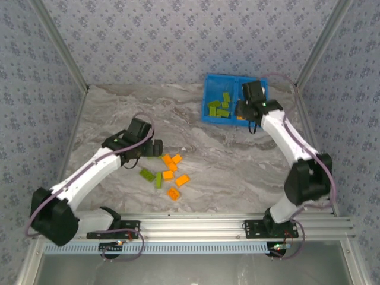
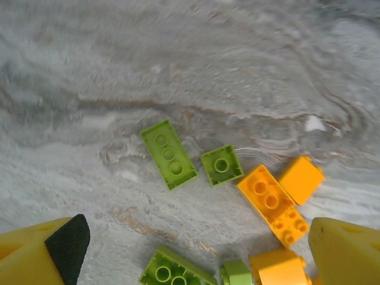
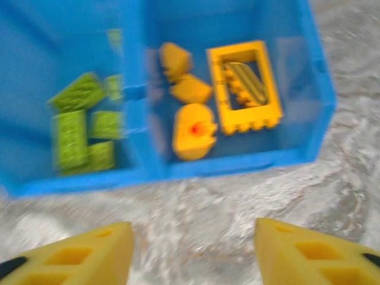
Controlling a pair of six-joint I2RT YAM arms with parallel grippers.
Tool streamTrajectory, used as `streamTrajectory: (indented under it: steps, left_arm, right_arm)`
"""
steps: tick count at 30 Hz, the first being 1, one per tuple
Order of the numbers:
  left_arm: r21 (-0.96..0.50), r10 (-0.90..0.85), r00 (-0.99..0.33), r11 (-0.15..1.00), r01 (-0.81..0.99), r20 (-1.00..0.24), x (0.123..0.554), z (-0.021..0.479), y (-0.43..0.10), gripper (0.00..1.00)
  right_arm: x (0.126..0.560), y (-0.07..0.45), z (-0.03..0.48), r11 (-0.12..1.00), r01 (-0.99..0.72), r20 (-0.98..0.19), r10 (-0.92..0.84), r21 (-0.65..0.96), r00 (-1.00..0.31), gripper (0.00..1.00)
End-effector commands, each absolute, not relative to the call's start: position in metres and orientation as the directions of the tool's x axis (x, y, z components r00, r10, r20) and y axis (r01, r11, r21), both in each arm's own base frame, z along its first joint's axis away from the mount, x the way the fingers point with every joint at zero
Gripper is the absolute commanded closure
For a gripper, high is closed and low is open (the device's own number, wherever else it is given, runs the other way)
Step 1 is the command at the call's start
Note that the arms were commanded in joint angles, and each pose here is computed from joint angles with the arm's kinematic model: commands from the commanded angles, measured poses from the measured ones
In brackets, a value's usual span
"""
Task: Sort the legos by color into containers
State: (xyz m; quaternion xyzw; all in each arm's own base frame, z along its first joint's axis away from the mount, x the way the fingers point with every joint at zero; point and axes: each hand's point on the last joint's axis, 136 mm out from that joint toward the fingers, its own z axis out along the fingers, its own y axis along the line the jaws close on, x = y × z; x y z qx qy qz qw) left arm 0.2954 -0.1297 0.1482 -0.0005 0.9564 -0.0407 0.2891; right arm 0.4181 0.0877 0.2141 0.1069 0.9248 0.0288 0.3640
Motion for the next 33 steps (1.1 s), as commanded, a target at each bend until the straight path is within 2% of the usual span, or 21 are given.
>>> streamTrajectory:
  steps: [1,5,8,10,19,25,33]
  left_arm:
    - [-0.14,-0.246,-0.841,0.969,-0.203,-0.482,0.309,0.135,-0.116,0.1]
    - [-0.18,-0.336,-0.848,0.941,-0.286,-0.411,0.323,0.106,-0.115,0.19]
    - [-0.154,-0.342,-0.847,0.94,-0.306,-0.406,0.334,0.094,-0.116,0.33]
    - [-0.141,-0.341,-0.854,0.94,-0.31,-0.394,0.341,0.085,-0.118,0.39]
    - [-0.071,-0.332,-0.872,0.942,-0.329,-0.359,0.35,0.047,-0.117,0.44]
    - [-0.097,-0.336,-0.888,0.942,-0.322,-0.313,0.34,0.026,-0.123,0.5]
    - [-0.09,-0.341,-0.896,0.94,-0.329,-0.284,0.329,0.015,-0.12,0.68]
  right_arm:
    - [0.391,0.133,0.233,0.962,0.014,-0.702,0.209,0.273,-0.681,0.3]
    - [0.357,0.166,0.227,0.951,-0.111,-0.674,0.119,0.288,-0.729,0.24]
    - [0.345,0.177,0.21,0.947,-0.139,-0.612,0.072,0.29,-0.788,0.23]
    - [0.345,0.18,0.206,0.947,-0.143,-0.593,0.058,0.287,-0.803,0.24]
    - [0.338,0.19,0.218,0.934,-0.213,-0.605,0.004,0.287,-0.796,0.17]
    - [0.335,0.191,0.219,0.932,-0.216,-0.61,0.009,0.293,-0.792,0.13]
    - [0.332,0.193,0.224,0.929,-0.22,-0.61,0.007,0.296,-0.792,0.13]
